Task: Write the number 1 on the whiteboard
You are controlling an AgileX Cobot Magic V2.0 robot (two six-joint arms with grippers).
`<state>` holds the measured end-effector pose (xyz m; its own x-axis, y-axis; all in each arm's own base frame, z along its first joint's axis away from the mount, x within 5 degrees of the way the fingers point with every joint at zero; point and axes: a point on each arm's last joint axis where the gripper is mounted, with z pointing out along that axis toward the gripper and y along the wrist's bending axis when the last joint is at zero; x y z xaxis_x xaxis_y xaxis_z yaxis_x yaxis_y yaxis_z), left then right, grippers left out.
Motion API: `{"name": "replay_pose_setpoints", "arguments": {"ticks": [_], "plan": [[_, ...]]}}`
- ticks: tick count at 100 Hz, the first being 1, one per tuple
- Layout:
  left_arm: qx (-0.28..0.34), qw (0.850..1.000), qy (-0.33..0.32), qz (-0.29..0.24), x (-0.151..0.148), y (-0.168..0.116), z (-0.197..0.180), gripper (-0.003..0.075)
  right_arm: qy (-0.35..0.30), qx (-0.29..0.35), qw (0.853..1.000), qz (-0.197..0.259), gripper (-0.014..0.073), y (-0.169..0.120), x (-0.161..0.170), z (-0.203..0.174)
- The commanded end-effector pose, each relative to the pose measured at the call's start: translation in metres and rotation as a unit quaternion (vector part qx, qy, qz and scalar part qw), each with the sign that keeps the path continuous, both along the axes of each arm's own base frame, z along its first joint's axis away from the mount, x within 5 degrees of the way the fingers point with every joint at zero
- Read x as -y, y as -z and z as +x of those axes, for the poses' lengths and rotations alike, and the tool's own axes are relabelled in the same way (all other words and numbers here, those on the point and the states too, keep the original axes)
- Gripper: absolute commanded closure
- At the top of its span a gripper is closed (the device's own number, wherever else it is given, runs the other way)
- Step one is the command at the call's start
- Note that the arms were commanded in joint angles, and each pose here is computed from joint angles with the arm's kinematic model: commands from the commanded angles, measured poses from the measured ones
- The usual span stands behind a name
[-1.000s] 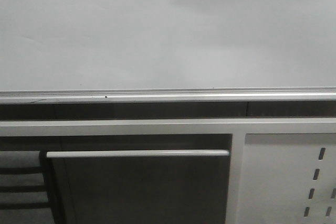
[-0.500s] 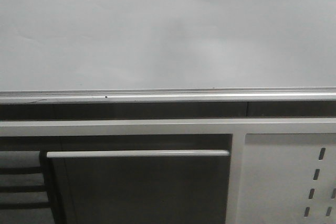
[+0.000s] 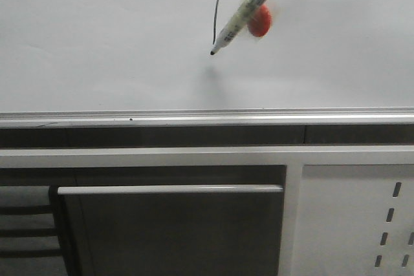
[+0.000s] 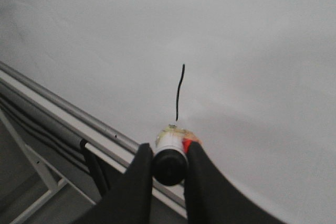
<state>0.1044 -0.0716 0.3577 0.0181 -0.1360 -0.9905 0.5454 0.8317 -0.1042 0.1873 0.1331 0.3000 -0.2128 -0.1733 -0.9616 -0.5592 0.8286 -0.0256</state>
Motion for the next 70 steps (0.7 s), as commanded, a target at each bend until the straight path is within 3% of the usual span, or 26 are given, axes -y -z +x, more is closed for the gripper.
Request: {"name": "replay_pose_setpoints", "arguments": {"ticks": [1, 33, 43, 58, 62, 70], "plan": [[0.015, 1.0, -0.009, -0.008, -0.002, -0.01, 0.0, 0.0741, -0.009, 0.035, 0.999, 0.011, 0.0638, -0.023, 0.004, -0.006], [-0.017, 0.997, 0.076, 0.027, 0.017, -0.001, 0.0, 0.0718, -0.097, -0.005, 0.995, 0.009, 0.0638, -0.056, 0.011, -0.042], [-0.042, 0.989, 0.127, 0.057, 0.031, 0.009, 0.002, 0.0601, -0.121, -0.028, 0.992, 0.0, 0.0638, -0.073, 0.01, -0.042], [-0.06, 0.977, 0.184, 0.089, 0.048, 0.012, 0.007, 0.0332, -0.153, -0.069, 0.986, -0.026, 0.0638, -0.093, 0.007, -0.036], [-0.065, 0.973, 0.2, 0.097, 0.053, 0.012, 0.009, 0.0295, -0.164, -0.079, 0.983, -0.033, 0.0638, -0.098, 0.005, -0.035], [-0.058, 0.961, 0.238, 0.126, 0.063, 0.011, 0.012, 0.0296, -0.186, -0.099, 0.976, -0.047, 0.0638, -0.105, -0.001, -0.031]]}}
